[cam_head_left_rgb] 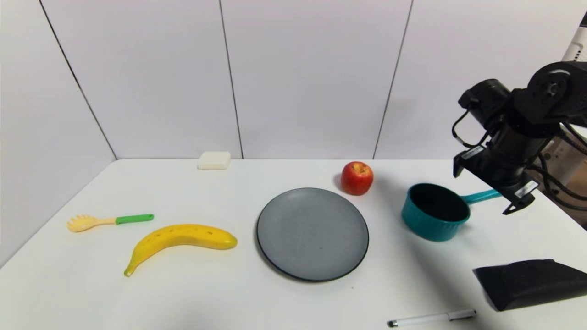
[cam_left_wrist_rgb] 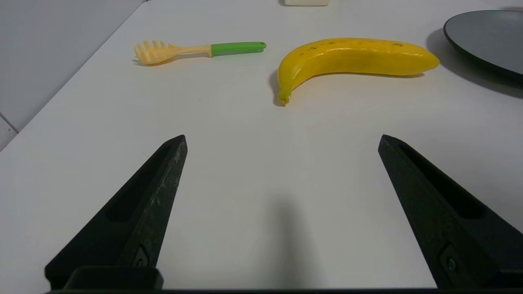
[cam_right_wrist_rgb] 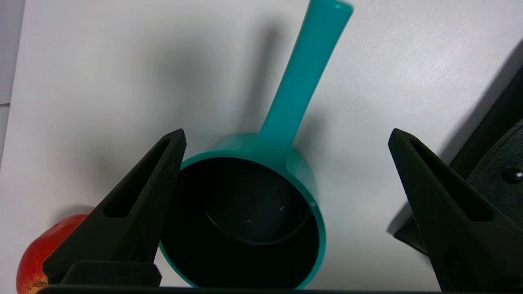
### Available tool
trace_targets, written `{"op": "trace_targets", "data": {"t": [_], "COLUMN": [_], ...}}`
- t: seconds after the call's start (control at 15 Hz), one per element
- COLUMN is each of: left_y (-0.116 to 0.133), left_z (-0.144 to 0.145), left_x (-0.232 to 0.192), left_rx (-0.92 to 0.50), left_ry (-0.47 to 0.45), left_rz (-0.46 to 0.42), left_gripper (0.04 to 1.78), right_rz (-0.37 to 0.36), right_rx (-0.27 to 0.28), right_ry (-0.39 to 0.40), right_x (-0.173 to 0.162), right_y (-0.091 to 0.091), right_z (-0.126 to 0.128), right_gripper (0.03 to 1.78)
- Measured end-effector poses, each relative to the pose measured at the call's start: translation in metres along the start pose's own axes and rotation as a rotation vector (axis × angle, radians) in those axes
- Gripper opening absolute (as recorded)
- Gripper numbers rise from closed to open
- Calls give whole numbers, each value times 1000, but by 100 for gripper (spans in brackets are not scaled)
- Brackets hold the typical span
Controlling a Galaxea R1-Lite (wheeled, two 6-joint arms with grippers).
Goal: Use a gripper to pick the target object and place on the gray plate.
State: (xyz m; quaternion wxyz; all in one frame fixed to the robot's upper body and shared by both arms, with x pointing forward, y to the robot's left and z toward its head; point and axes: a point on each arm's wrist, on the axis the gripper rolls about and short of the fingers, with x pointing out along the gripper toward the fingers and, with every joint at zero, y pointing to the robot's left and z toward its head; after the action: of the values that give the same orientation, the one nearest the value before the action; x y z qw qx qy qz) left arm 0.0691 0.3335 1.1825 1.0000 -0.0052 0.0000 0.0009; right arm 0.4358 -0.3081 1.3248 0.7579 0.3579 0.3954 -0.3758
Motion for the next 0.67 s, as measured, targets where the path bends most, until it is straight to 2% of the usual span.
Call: {"op": "trace_targets", "data": {"t": [0.2, 0.53, 0.6, 0.67], "left_y": [0, 0, 0, 0], "left_z": [0, 0, 0, 0], "left_x": [0, 0, 0, 0], "left_rx": [0, 0, 0, 0], "left_ry": [0, 0, 0, 0], "left_rz": [0, 0, 0, 0], "left_gripper": [169, 169, 169, 169], "right_rz": [-23, -54, -58, -60], "right_rx": [28, 36, 51, 53], "right_ry": [8, 14, 12, 11], "right_x": [11, 24, 25, 26], "right_y": [4, 7, 7, 7], "right_z": [-3, -5, -5, -6], "right_gripper": [171, 171, 160, 142]}}
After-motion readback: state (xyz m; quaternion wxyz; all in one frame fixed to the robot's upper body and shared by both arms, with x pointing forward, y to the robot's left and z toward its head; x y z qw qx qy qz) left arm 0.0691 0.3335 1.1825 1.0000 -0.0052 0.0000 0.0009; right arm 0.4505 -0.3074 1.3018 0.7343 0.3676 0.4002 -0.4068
